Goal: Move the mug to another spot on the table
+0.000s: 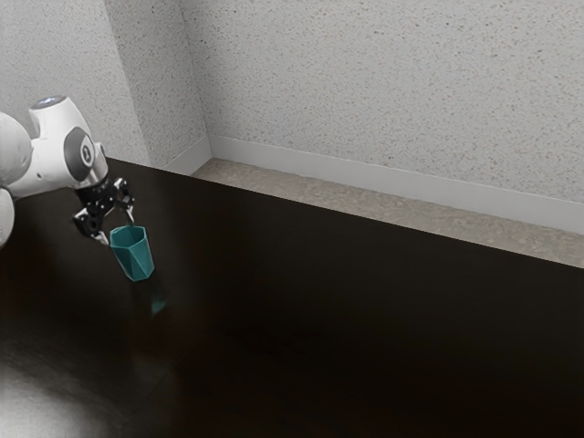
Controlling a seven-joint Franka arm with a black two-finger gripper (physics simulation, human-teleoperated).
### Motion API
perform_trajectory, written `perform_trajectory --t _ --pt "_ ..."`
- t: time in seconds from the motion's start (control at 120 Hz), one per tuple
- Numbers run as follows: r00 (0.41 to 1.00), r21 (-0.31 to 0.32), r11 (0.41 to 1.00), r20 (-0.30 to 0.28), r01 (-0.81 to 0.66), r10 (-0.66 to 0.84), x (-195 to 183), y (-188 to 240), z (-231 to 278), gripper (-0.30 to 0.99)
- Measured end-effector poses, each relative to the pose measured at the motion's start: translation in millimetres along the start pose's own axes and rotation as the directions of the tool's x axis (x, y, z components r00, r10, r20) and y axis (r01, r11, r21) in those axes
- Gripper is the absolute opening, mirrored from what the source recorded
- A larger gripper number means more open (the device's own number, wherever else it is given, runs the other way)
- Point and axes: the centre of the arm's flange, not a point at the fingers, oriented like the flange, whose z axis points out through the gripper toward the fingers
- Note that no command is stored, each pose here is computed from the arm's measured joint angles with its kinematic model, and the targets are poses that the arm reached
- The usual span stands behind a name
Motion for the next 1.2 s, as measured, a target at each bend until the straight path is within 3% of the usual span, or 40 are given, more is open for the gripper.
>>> perform_trajectory --t 0.15,0.542,0.892,1.2 --pt "0.999 -0.001 0.999 -0.005 0.038 -0.038 15.8 3.5 8.0 0.56" --pt "0.996 0.003 0.997 0.052 0.073 -0.073 33.9 13.0 50.3 0.54" --pt "0.995 0.004 0.997 0.057 0.083 -0.083 35.0 11.5 52.1 0.17" --pt "0.994 0.016 0.996 0.063 0.091 -0.091 31.7 6.7 51.4 0.05"
